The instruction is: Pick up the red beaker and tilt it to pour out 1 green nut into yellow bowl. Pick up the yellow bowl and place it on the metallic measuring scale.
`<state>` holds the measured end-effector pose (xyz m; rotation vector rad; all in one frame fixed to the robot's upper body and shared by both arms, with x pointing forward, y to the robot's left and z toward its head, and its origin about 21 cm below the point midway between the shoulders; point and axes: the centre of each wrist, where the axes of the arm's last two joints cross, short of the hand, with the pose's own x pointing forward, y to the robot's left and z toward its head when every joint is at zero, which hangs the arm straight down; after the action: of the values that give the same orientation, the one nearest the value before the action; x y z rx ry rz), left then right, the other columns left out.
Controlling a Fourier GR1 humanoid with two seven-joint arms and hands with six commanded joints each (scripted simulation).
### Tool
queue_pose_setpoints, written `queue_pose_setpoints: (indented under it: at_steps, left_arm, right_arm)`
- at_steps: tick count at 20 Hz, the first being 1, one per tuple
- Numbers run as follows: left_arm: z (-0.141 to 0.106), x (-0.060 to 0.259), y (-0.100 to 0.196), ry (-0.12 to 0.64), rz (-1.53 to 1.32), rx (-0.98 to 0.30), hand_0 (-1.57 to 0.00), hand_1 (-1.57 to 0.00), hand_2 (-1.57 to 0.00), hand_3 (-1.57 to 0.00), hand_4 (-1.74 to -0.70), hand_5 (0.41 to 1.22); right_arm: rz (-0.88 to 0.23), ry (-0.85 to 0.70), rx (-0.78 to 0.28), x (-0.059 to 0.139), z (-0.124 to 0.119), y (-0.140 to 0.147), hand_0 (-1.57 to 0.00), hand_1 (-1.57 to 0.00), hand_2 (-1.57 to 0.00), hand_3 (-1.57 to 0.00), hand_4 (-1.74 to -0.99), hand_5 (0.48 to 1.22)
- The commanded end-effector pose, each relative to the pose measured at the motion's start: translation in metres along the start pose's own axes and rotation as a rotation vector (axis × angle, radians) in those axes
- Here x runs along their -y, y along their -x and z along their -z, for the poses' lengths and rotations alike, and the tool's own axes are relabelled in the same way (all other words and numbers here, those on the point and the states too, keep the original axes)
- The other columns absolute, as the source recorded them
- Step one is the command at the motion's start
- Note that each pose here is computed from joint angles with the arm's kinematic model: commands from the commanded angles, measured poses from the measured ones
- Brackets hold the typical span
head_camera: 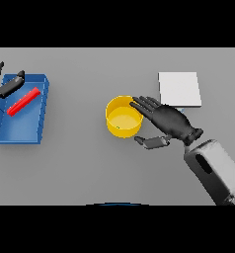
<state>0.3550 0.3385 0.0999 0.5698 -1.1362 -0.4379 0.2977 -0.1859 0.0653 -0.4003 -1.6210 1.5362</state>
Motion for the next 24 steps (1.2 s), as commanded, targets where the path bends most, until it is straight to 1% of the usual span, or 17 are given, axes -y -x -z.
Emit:
queue_pose_setpoints:
  at_steps: [1, 2, 4, 6, 7, 10, 12, 13, 14, 16, 18, 19, 20, 22, 24]
  left_arm:
    - [-0.002, -0.006, 0.002, -0.002, 0.005, 0.0, 0.0, 0.0, 0.0, 0.0, -0.81, 0.687]
    - [-0.002, -0.005, 0.0, 0.009, 0.006, 0.003, 0.0, 0.0, 0.0, 0.0, -0.81, 0.689]
    - [-0.002, -0.001, 0.005, 0.02, 0.005, 0.007, 0.0, 0.0, 0.0, 0.0, -0.81, 0.692]
    - [0.0, -0.008, -0.001, 0.002, 0.005, 0.0, 0.0, 0.0, 0.0, 0.0, -0.81, 0.695]
    - [0.0, -0.002, 0.002, 0.017, 0.001, -0.003, 0.0, 0.0, 0.0, 0.0, -0.81, 0.695]
    - [0.0, -0.005, 0.0, 0.006, 0.007, 0.004, 0.0, 0.0, 0.0, 0.0, -0.81, 0.693]
    - [0.001, -0.009, 0.001, 0.005, 0.011, -0.001, 0.0, 0.0, 0.0, 0.0, -0.81, 0.701]
    - [0.0, -0.009, 0.003, 0.005, 0.009, -0.004, 0.0, 0.0, 0.0, 0.0, -0.81, 0.7]
    - [0.001, -0.006, 0.002, 0.011, 0.013, -0.001, 0.0, 0.0, 0.0, 0.0, -0.81, 0.7]
    - [-0.001, -0.01, 0.004, 0.004, 0.018, 0.008, 0.0, 0.0, 0.0, 0.0, -0.8, 0.703]
    - [-0.002, -0.009, 0.006, 0.011, 0.019, 0.007, 0.0, 0.0, 0.0, 0.0, -0.8, 0.703]
    - [-0.002, -0.011, 0.004, 0.01, 0.019, 0.003, 0.0, 0.0, 0.0, 0.0, -0.8, 0.703]
    - [-0.001, -0.008, 0.006, 0.013, 0.022, -0.003, 0.0, 0.0, 0.0, 0.0, -0.8, 0.704]
    - [-0.001, -0.008, 0.005, 0.006, 0.028, -0.003, 0.0, 0.0, 0.0, 0.0, -0.79, 0.711]
    - [0.001, -0.008, 0.002, 0.007, 0.027, -0.001, 0.0, 0.0, 0.0, 0.0, -0.79, 0.714]
  right_arm:
    - [-0.031, -0.029, 0.011, -0.001, 0.005, 0.0, 0.0, 0.0, 0.0, 0.0, -1.167, 0.639]
    - [-0.07, -0.059, 0.031, 0.001, 0.014, -0.002, 0.0, 0.0, 0.0, 0.0, -1.164, 0.641]
    - [-0.124, -0.119, 0.058, 0.003, 0.024, -0.001, 0.0, 0.0, 0.0, 0.0, -1.156, 0.642]
    - [-0.156, -0.172, 0.085, -0.002, 0.032, 0.001, 0.0, 0.0, 0.0, 0.0, -1.154, 0.639]
    - [-0.169, -0.198, 0.105, -0.001, 0.038, -0.004, 0.0, 0.0, 0.0, 0.0, -1.156, 0.642]
    - [-0.211, -0.286, 0.119, -0.002, 0.052, -0.006, 0.0, 0.0, 0.0, 0.0, -1.157, 0.652]
    - [-0.238, -0.339, 0.117, -0.007, 0.059, -0.008, 0.0, 0.0, 0.0, 0.0, -1.159, 0.663]
    - [-0.253, -0.362, 0.119, -0.007, 0.064, -0.009, 0.0, 0.0, 0.0, 0.0, -1.162, 0.667]
    - [-0.262, -0.378, 0.108, -0.004, 0.069, -0.011, 0.0, 0.0, 0.0, 0.0, -1.164, 0.67]
    - [-0.281, -0.423, 0.099, -0.007, 0.076, -0.013, 0.0, 0.0, 0.0, 0.0, -1.174, 0.674]
    - [-0.287, -0.454, 0.092, -0.012, 0.081, -0.012, 0.0, 0.0, 0.0, 0.0, -1.181, 0.674]
    - [-0.29, -0.464, 0.086, -0.017, 0.081, -0.007, 0.0, 0.0, 0.0, 0.0, -1.184, 0.676]
    - [-0.295, -0.469, 0.085, -0.013, 0.083, -0.007, 0.0, 0.0, 0.0, -0.01, -1.186, 0.684]
    - [-0.29, -0.485, 0.083, -0.015, 0.083, -0.006, 0.0, 0.0, 0.0, -0.02, -1.195, 0.708]
    - [-0.294, -0.478, 0.057, -0.019, 0.087, -0.007, 0.0, -0.01, -0.04, -0.08, -1.234, 0.77]
